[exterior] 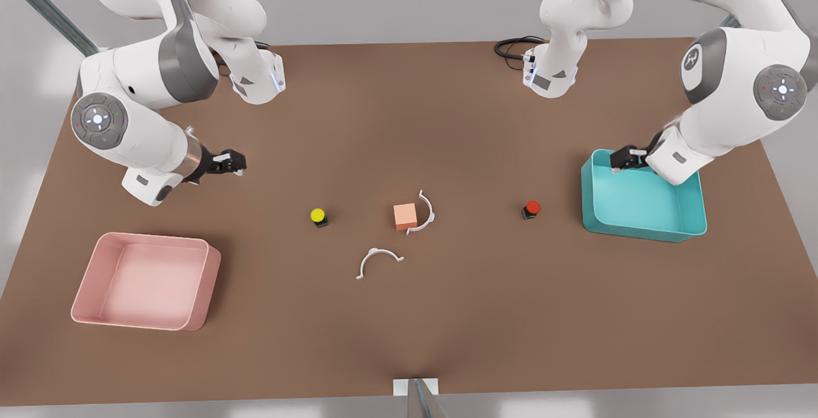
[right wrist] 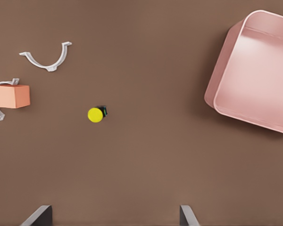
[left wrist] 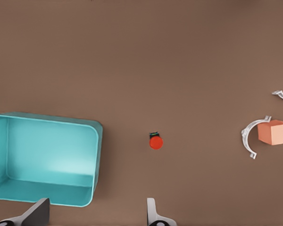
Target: Place the red button in the blue storage box with the left arm, and place the yellow button in the pink storage box with the right arm
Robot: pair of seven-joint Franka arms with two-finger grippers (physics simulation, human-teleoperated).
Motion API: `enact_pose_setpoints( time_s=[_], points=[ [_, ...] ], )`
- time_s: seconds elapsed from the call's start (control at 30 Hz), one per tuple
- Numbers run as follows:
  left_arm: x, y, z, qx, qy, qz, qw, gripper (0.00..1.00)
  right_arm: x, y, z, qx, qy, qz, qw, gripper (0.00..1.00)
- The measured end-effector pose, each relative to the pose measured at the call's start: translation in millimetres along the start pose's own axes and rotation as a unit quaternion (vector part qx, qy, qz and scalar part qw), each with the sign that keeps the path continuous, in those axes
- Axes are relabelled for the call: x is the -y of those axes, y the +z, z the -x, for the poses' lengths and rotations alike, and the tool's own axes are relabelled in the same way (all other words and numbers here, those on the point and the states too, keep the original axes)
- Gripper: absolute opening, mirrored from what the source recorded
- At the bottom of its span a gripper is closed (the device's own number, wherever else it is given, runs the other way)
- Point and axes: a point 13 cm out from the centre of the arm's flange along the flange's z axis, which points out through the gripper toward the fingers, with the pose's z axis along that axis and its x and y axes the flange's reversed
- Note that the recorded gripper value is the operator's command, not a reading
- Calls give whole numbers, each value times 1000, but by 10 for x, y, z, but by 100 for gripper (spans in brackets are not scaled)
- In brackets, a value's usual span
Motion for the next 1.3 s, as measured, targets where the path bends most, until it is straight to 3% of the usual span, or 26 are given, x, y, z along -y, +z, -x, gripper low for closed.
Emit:
enact_pose_setpoints(
  time_s=[0.13, 0.27, 0.5, 0.67, 0.87, 1.3],
  points=[
    [465, 197, 49, -13, 47, 6, 999, 100, -5, 2, -7, -2, 5, 0, 1000, 100],
    [1546, 1018, -71, -59, 130, 11, 990, 100, -156, 45, 15, -3, -2, 1, 1000, 100],
    [1395, 2576, -243, -62, 110, 8, 992, 100, -1880, 1157, 284, -47, -94, -11, 994, 100],
    [1171, 3180, -349, -2, 103, -2, 995, 100, -1689, 1932, 699, -61, -44, -32, 997, 100],
    [1143, 3329, -88, 67, 110, -10, 992, 100, -1135, 2421, 706, -73, 16, -30, 997, 100],
    [920, 4298, -189, 46, 100, -11, 994, 99, -1002, 3083, 781, -47, 37, -8, 998, 100]
  ],
)
